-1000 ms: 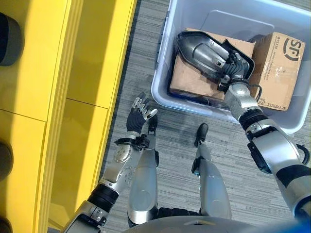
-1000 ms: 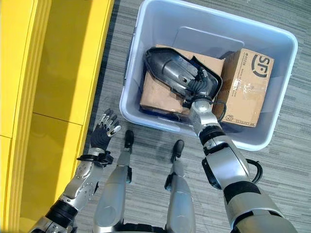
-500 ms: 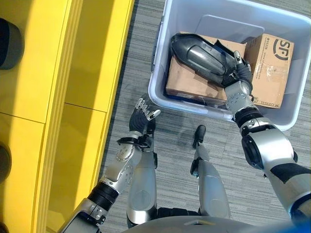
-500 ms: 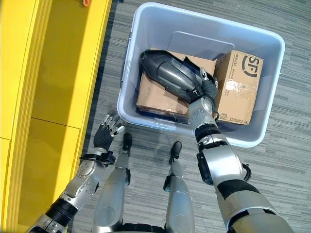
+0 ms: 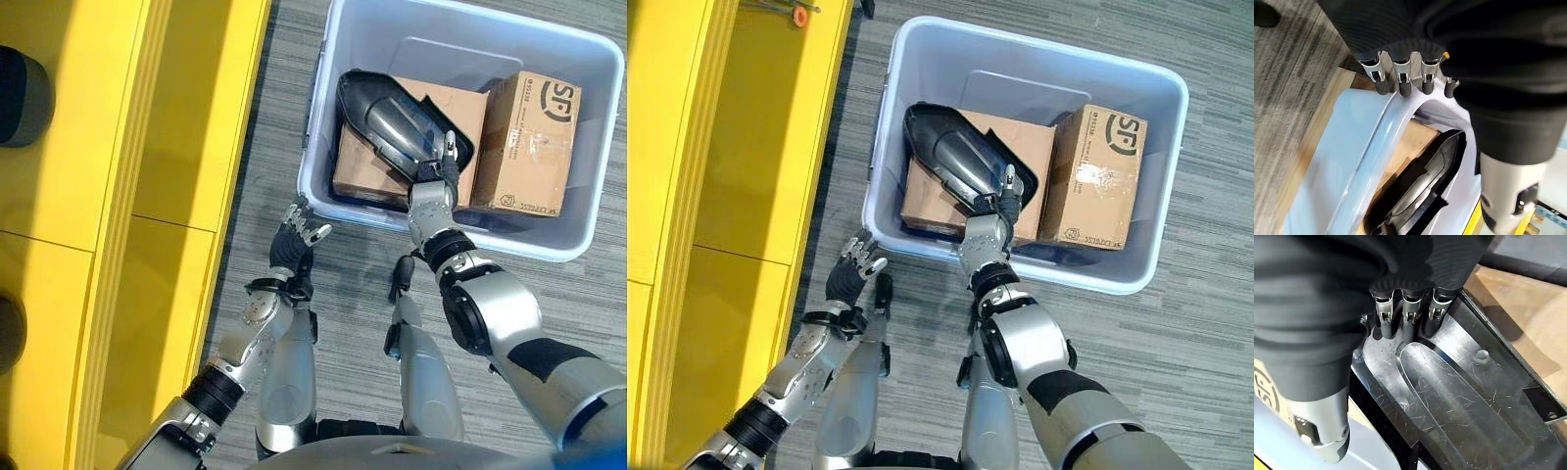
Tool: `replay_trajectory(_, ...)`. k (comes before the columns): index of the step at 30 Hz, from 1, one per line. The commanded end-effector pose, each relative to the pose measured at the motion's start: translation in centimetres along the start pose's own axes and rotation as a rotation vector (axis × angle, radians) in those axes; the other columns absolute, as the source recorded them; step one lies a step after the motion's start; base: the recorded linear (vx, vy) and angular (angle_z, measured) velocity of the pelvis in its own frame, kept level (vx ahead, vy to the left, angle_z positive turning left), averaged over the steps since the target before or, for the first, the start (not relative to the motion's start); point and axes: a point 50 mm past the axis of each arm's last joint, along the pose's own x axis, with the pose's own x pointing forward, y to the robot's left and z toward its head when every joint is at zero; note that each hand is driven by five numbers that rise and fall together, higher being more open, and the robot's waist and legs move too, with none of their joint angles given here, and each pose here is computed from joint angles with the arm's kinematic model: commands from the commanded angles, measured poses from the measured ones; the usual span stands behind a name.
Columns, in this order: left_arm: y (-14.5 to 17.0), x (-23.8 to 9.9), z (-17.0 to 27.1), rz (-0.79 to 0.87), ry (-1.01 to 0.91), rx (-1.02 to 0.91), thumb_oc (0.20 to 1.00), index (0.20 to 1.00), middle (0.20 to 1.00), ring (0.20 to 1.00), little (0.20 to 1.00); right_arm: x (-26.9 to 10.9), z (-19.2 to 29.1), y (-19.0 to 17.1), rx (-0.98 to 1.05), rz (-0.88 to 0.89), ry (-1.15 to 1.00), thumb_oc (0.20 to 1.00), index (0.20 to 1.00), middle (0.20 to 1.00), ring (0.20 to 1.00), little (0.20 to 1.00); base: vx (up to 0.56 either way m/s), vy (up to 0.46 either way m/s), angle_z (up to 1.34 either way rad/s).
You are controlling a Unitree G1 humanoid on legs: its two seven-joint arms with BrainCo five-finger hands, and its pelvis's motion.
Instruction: Move parts from the plastic box to the shelf.
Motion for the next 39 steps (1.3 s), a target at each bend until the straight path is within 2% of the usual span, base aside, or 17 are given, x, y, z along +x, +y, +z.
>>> replay_trajectory(1, -0.7, 0.0, 0.4, -0.025, -0.025, -0.033, 1.0, 1.0, 1.0, 1.0, 1.0, -0.2, -1.0, -1.9, 0.069, -0.097, 0.025, 1.0, 1.0, 1.0, 1.0, 1.0, 0.0, 0.0, 0.0)
replay_trajectory(10, -0.5, 0.0, 0.2, -0.007, -0.013, -0.034, 1.0, 1.0, 1.0, 1.0, 1.0, -2.9, -4.3, -0.3, 0.072, -0.008, 0.096, 1.0, 1.0, 1.0, 1.0, 1.0, 0.0, 0.005, 0.02)
replay_trajectory(12, -0.2, 0.1, 0.3, 0.012, -0.014, -0.027, 1.0, 1.0, 1.0, 1.0, 1.0, -4.8, -5.4, 1.4, 0.07, 0.118, 0.123, 1.0, 1.0, 1.0, 1.0, 1.0, 0.0, 0.0, 0.0)
replay_trajectory(14, -0.1, 0.0, 0.2, 0.02, -0.011, -0.029, 1.0, 1.0, 1.0, 1.0, 1.0, -5.5, -5.7, 1.7, 0.064, 0.156, 0.13, 1.0, 1.0, 1.0, 1.0, 1.0, 0.0, 0.0, 0.0)
replay_trajectory(16, 0.3, -0.1, 0.3, 0.044, -0.015, -0.032, 1.0, 1.0, 1.0, 1.0, 1.0, -8.3, -6.2, 3.3, 0.064, 0.347, 0.158, 1.0, 1.0, 1.0, 1.0, 1.0, 0.0, 0.0, 0.0)
replay_trajectory(17, 0.3, -0.1, 0.3, 0.045, -0.015, -0.033, 1.0, 1.0, 1.0, 1.0, 1.0, -8.3, -6.2, 3.3, 0.063, 0.347, 0.158, 1.0, 1.0, 1.0, 1.0, 1.0, 0.0, 0.0, 0.0)
replay_trajectory(18, 0.5, -0.1, 0.4, 0.058, -0.019, -0.033, 1.0, 1.0, 1.0, 1.0, 1.0, -10.0, -6.2, 3.9, 0.051, 0.472, 0.165, 1.0, 1.0, 1.0, 1.0, 1.0, 0.0, 0.0, 0.0)
replay_trajectory(25, 1.2, -0.8, 1.0, 0.085, -0.051, -0.007, 1.0, 1.0, 1.0, 1.0, 1.0, -15.1, -6.6, 4.5, -0.047, 0.843, 0.235, 1.0, 1.0, 1.0, 1.0, 1.0, 0.0, 0.001, -0.02)
replay_trajectory(27, 1.2, -0.8, 1.1, 0.081, -0.058, -0.004, 1.0, 1.0, 1.0, 1.0, 1.0, -15.6, -6.6, 4.6, -0.057, 0.885, 0.238, 1.0, 1.0, 1.0, 1.0, 1.0, 0.0, 0.0, 0.0)
replay_trajectory(29, 1.7, -1.1, 1.5, 0.083, -0.078, 0.018, 1.0, 1.0, 1.0, 1.0, 1.0, -17.7, -5.6, 5.8, -0.091, 1.085, 0.228, 1.0, 1.0, 1.0, 1.0, 1.0, 0.0, 0.0, 0.0)
replay_trajectory(30, 1.7, -1.1, 1.5, 0.083, -0.078, 0.018, 1.0, 1.0, 1.0, 1.0, 1.0, -17.7, -5.6, 5.8, -0.091, 1.085, 0.228, 1.0, 1.0, 1.0, 1.0, 1.0, 0.0, 0.0, 0.0)
replay_trajectory(32, 1.8, -1.5, 2.0, 0.075, -0.106, 0.036, 1.0, 1.0, 1.0, 1.0, 1.0, -19.6, -5.1, 6.3, -0.136, 1.261, 0.229, 1.0, 1.0, 1.0, 1.0, 1.0, 0.0, 0.0, 0.0)
replay_trajectory(39, 2.5, -1.9, 2.6, 0.068, -0.121, 0.093, 1.0, 1.0, 1.0, 1.0, 1.0, -21.3, -4.8, 4.6, -0.261, 1.448, 0.34, 1.0, 1.0, 1.0, 1.0, 1.0, 0.0, -0.018, -0.09)
